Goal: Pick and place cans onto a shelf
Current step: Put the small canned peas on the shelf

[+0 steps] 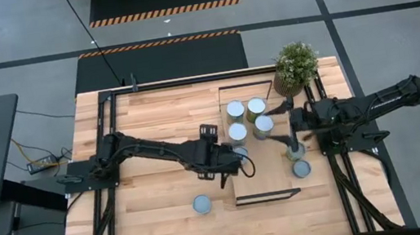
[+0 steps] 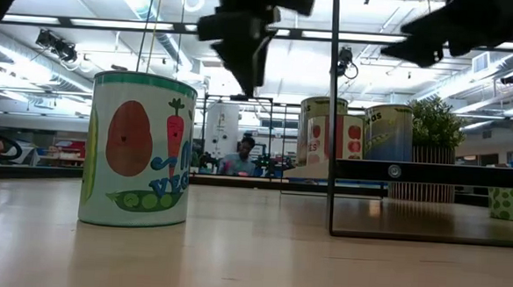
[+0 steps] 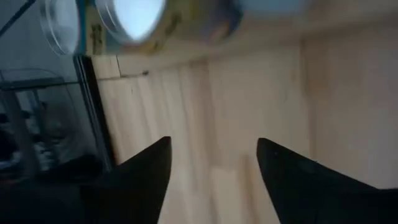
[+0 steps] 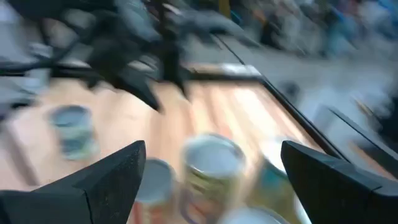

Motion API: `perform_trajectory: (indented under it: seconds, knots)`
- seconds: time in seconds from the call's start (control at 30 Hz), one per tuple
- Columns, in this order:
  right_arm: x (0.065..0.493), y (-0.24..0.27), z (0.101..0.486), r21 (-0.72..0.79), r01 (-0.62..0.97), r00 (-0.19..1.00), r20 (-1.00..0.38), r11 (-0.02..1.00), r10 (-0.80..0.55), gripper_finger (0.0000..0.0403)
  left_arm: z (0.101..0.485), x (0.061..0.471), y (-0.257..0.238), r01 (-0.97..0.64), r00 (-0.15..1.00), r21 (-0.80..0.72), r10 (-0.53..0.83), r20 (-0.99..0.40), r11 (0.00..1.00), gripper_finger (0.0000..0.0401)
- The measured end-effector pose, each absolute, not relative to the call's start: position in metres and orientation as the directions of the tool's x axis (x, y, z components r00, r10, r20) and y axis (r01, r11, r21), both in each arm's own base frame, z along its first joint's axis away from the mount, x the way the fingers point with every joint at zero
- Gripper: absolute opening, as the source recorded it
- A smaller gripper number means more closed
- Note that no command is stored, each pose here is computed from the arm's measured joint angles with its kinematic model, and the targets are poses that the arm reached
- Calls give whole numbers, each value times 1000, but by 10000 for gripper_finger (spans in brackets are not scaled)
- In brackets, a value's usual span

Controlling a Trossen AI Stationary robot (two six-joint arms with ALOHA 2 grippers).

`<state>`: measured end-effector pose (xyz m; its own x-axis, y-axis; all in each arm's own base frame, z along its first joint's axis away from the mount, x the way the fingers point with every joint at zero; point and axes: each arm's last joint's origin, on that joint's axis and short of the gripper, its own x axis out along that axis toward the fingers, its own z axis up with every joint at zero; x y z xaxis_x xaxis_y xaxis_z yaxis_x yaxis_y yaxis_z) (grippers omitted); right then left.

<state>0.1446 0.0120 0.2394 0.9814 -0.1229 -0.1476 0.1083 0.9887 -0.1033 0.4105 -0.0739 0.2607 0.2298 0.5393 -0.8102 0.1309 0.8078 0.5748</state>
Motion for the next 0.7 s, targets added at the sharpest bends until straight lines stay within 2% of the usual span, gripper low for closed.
perform_trajectory:
  seconds: [0.13,0.33,0.53,0.7]
  knots:
    - [140,6,256,-37,304,912,-278,952,-302,382,260,406,-56,193,149,578,559,-816,793,208]
    - [129,4,278,69,444,815,-444,893,-371,382,260,406,-48,190,127,566,552,-824,802,161]
    - [132,5,281,35,491,687,-630,871,-362,382,264,398,-57,168,168,565,541,-824,808,134]
    - [137,8,287,-2,485,524,-800,874,-292,382,254,369,-58,102,248,551,515,-820,828,126]
